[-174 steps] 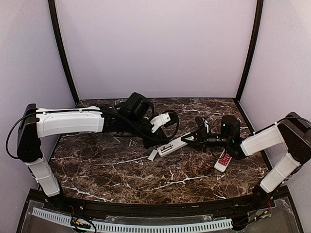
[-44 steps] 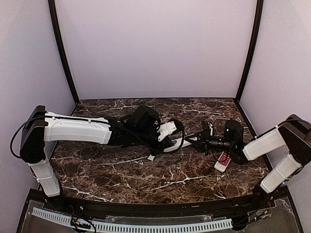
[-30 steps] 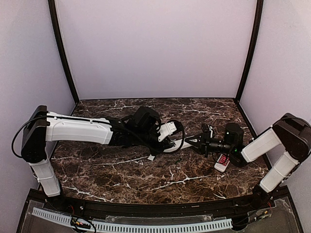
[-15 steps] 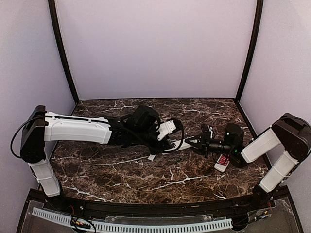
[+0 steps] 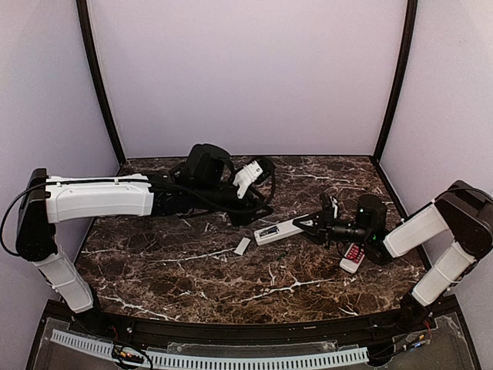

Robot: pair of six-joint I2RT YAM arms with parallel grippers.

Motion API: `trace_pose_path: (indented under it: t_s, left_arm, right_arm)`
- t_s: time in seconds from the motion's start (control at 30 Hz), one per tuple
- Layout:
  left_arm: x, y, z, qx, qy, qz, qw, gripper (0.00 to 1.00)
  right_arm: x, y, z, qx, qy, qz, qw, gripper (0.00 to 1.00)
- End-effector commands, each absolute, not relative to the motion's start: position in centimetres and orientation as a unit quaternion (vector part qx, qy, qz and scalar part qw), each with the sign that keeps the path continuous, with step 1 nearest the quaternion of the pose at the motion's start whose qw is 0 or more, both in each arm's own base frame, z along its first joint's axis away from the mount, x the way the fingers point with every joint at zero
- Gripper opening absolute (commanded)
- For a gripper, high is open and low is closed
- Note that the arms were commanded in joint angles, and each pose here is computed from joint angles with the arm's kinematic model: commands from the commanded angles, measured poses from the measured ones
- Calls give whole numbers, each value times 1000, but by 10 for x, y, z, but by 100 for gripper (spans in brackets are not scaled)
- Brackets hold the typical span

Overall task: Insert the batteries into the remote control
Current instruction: Load the battery into the battery compartment, then press the battery in the battery compartment.

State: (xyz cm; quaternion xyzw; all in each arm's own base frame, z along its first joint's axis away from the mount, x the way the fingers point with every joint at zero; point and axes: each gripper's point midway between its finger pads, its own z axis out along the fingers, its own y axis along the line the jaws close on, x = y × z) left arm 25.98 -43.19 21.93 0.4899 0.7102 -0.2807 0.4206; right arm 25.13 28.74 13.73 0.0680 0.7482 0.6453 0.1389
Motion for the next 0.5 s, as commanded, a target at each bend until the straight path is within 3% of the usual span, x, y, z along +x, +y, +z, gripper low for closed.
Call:
trace_pose_path:
  t_s: [0.0, 0.47]
  left_arm:
    - [257, -425, 224, 450, 730, -315, 406, 43]
    - [264, -430, 182, 412, 788, -307, 341, 32]
  right_arm:
    - [257, 293, 158, 21, 740, 646, 185, 0]
    - [262, 297, 134, 21, 778, 605, 167, 0]
